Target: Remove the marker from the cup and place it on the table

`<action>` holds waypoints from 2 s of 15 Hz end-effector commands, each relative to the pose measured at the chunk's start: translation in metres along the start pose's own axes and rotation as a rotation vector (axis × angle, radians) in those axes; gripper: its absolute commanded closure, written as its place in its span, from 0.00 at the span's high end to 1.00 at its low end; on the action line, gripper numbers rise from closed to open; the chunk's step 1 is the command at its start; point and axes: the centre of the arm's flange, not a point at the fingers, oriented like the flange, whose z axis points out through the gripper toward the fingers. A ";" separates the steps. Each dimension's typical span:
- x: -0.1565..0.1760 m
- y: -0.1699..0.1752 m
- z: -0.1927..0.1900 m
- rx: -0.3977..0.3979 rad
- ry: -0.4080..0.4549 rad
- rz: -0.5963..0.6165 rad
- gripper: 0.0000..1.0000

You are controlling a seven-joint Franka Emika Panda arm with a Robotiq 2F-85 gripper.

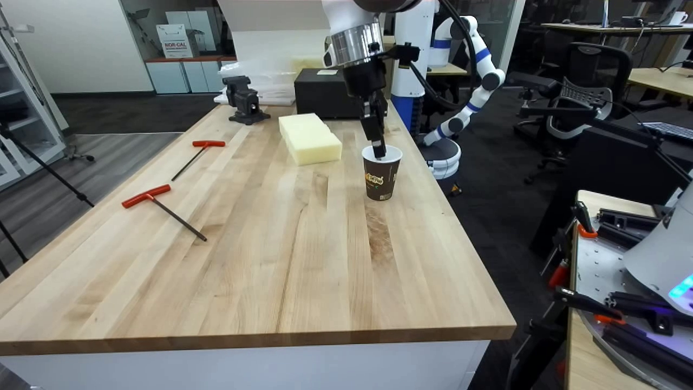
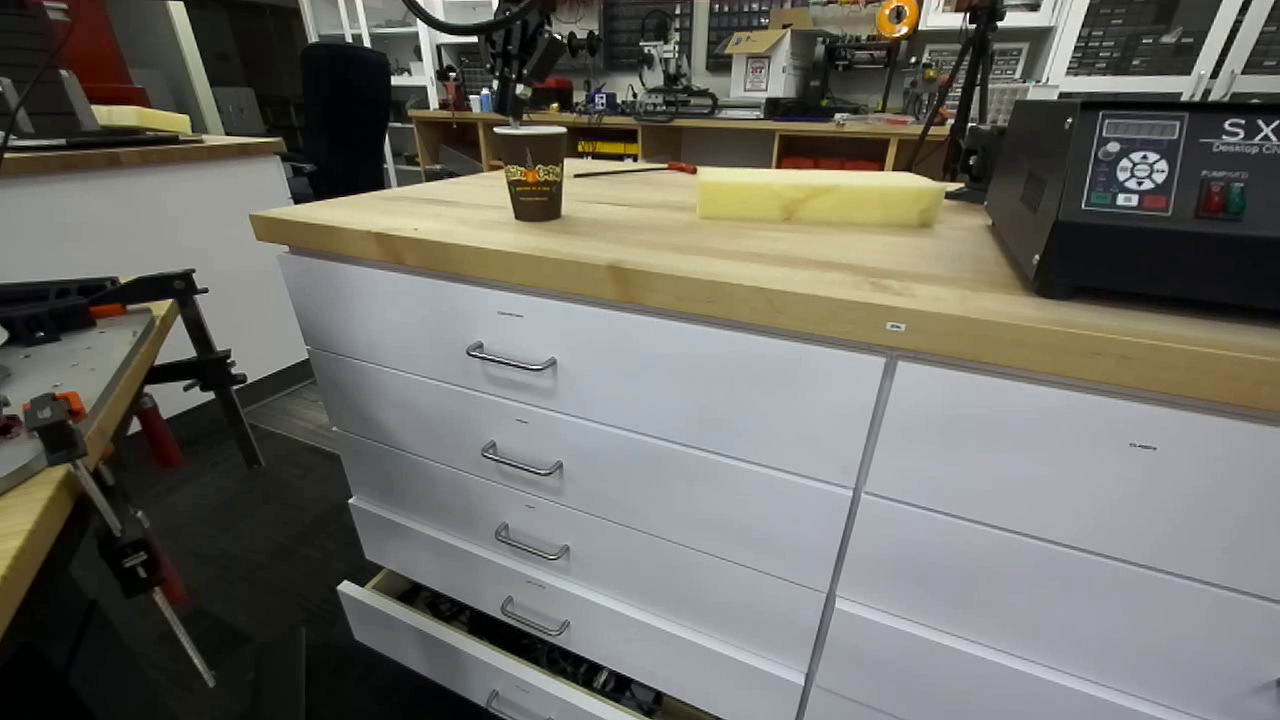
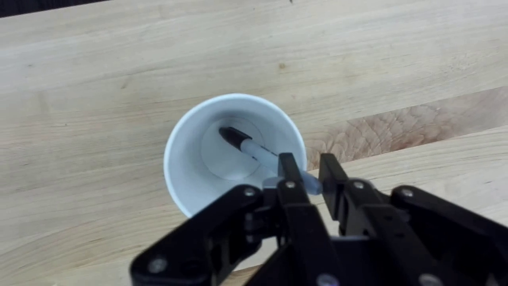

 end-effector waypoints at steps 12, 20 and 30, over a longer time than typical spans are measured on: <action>-0.015 -0.018 -0.042 -0.051 0.016 -0.096 0.03; -0.011 -0.012 -0.099 -0.091 0.093 -0.115 0.03; -0.014 0.025 -0.107 -0.099 0.110 -0.043 0.03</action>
